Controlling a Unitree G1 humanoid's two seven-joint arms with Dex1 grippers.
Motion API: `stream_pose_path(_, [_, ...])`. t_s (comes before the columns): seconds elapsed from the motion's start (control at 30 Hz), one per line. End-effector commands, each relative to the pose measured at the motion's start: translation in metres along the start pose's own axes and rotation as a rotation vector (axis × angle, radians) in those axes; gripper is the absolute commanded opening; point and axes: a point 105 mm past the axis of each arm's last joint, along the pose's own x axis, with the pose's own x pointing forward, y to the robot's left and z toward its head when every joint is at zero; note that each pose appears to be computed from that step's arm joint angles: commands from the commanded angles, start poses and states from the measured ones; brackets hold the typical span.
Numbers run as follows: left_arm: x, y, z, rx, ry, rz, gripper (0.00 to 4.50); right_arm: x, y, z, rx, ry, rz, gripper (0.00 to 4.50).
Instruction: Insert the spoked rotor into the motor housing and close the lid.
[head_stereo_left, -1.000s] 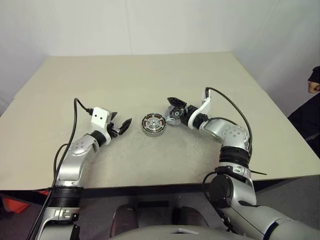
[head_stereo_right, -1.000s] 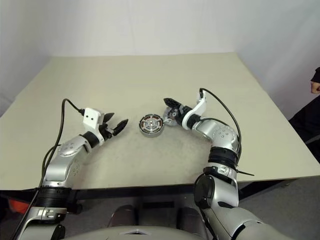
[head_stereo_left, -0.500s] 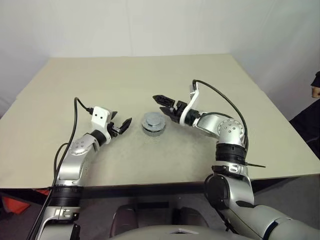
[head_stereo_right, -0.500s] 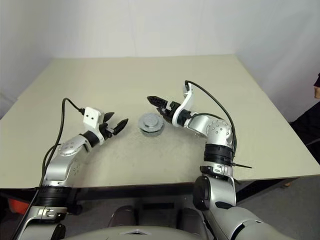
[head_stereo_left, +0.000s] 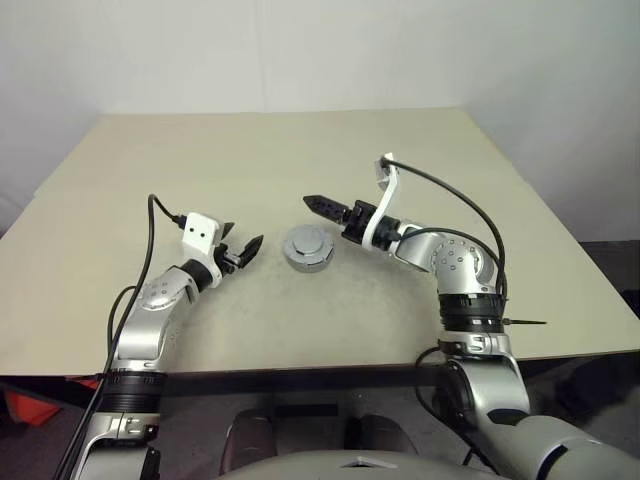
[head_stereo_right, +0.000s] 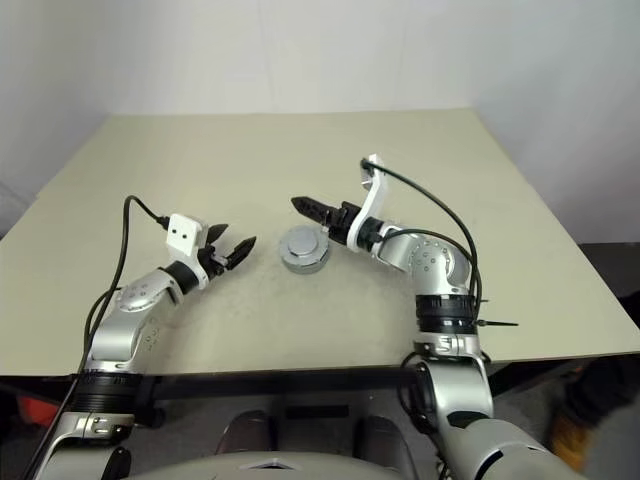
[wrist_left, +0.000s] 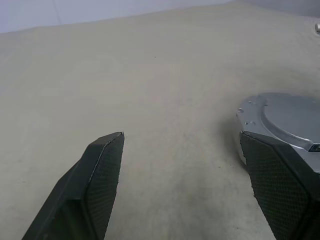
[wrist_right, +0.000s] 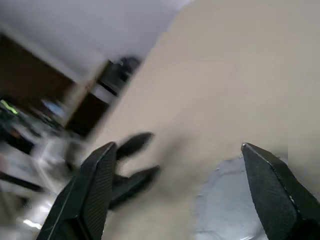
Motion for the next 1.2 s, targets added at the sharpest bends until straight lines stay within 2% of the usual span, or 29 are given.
stream_pose_path(0.03, [0.001,0.004,0.015,0.035,-0.049,0.009,3.86,0.005,0.01,-0.006,-0.434,0.031,0.064,4.47])
stream_pose_path(0.13, [0.001,0.004,0.016,0.036,-0.049,0.007,3.86,0.009,0.002,-0.015,-0.567,0.059,0.07,4.47])
stream_pose_path(0.33, [0.001,0.003,0.016,0.04,-0.05,0.007,3.86,0.02,-0.002,-0.032,-0.625,0.08,0.105,4.47])
stream_pose_path(0.87, [-0.003,0.005,0.016,0.046,-0.051,0.022,3.86,0.03,-0.018,-0.049,-0.605,0.125,0.071,4.47])
stream_pose_path(0.97, [-0.003,0.006,0.017,0.047,-0.051,0.024,3.86,0.03,-0.021,-0.05,-0.599,0.127,0.062,3.88])
stream_pose_path(1.03, [-0.004,0.007,0.017,0.047,-0.051,0.025,3.86,0.03,-0.022,-0.048,-0.597,0.122,0.056,3.17])
stream_pose_path(1.2, [-0.003,0.007,0.016,0.048,-0.049,0.025,3.86,0.028,-0.018,-0.039,-0.572,0.094,0.073,3.1])
